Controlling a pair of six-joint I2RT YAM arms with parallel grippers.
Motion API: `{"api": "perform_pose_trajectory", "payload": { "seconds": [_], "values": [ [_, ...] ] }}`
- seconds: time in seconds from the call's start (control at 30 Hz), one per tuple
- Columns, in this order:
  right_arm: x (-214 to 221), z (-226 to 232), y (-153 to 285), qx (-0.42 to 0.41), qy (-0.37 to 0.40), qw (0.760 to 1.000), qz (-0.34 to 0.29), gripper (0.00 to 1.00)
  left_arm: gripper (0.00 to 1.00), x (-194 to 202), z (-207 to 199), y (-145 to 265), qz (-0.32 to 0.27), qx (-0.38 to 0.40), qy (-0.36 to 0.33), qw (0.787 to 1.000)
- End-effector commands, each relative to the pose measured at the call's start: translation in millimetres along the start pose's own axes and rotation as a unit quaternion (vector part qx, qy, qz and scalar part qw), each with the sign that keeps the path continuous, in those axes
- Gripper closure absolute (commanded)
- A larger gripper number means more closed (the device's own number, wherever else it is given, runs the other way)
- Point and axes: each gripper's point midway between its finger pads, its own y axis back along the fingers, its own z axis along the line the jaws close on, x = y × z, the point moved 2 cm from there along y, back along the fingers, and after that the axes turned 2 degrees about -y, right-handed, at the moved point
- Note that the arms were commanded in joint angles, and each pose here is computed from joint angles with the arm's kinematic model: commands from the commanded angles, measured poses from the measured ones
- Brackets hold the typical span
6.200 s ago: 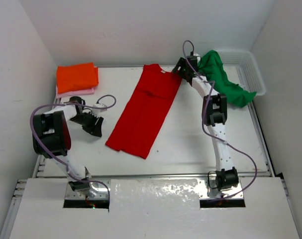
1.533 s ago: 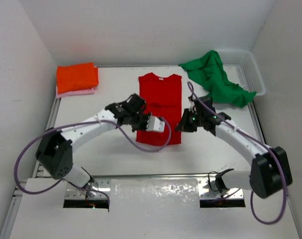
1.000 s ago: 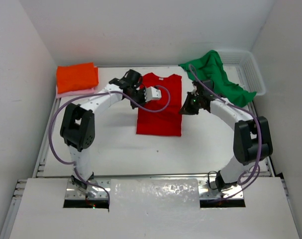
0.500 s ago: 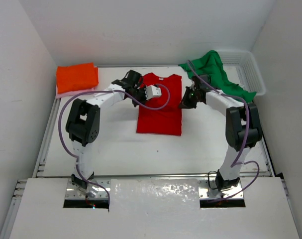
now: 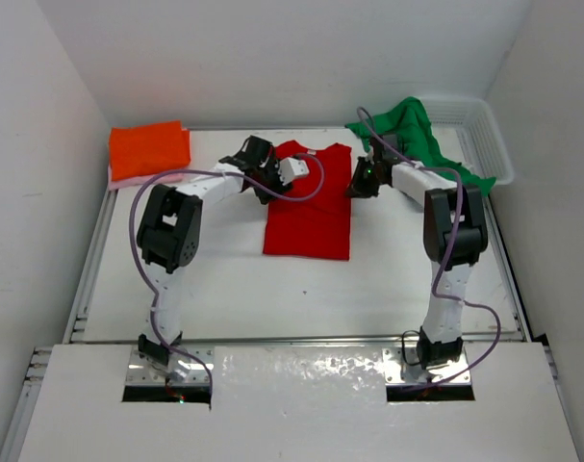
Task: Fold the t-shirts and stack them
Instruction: Fold the folded rectangular tshirt in 1/3 of the way
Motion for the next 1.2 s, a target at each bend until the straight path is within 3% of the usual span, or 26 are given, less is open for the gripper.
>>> {"api": "perform_pose_trajectory", "payload": {
  "seconds": [0.0, 0.07, 0.17, 0.23, 0.27, 0.3, 0.33, 0.4, 0.47, 0.53, 0.63, 0.8, 1.0, 1.17],
  "values": [
    [-56, 4, 6, 0.002, 0.04, 0.997, -0.066, 0.86, 0.54, 1, 37, 9, 0.0, -0.065, 0.062, 0.996],
    [-72, -2, 13, 0.025, 0.051, 0.995, -0.084, 0.85, 0.48, 2, 51, 15, -0.003, -0.091, 0.082, 0.992],
    [-91, 2, 39, 0.048, 0.113, 0.987, -0.105, 0.81, 0.47, 1, 84, 36, -0.005, -0.144, 0.122, 0.982],
    [-88, 7, 62, 0.048, 0.128, 0.984, -0.117, 0.81, 0.47, -4, 110, 59, -0.02, -0.173, 0.144, 0.974],
    [-65, 0, 60, 0.048, 0.132, 0.985, -0.095, 0.81, 0.49, -2, 110, 66, -0.014, -0.167, 0.16, 0.973],
    [-62, 6, 64, 0.032, 0.138, 0.984, -0.112, 0.82, 0.5, -8, 109, 73, -0.026, -0.151, 0.158, 0.975],
    [-56, 16, 78, 0.013, 0.143, 0.982, -0.125, 0.84, 0.53, -17, 101, 84, -0.036, -0.131, 0.146, 0.98],
    [-21, 23, 65, -0.03, 0.142, 0.985, -0.098, 0.86, 0.54, -33, 53, 82, -0.063, -0.024, 0.097, 0.993],
    [-5, 34, 53, -0.055, 0.148, 0.985, -0.074, 0.89, 0.55, -26, 3, 77, -0.035, 0.051, 0.084, 0.995],
    [0, 46, 42, -0.087, 0.145, 0.984, -0.055, 0.93, 0.58, -23, -48, 68, -0.023, 0.125, 0.08, 0.989],
    [12, 58, 19, -0.143, 0.111, 0.983, -0.024, 1.0, 0.58, -13, -93, 62, -0.034, 0.186, 0.113, 0.975],
    [25, 41, -21, -0.127, 0.07, 0.989, 0.009, 1.0, 0.58, 21, -123, 37, 0.006, 0.177, 0.131, 0.975],
    [-2, 16, -39, -0.058, 0.061, 0.996, -0.028, 1.0, 0.59, 59, -145, 14, 0.071, 0.167, 0.124, 0.976],
    [-23, -5, -40, -0.003, 0.063, 0.997, -0.043, 1.0, 0.59, 72, -158, 16, 0.085, 0.179, 0.115, 0.973]
  ]
}}
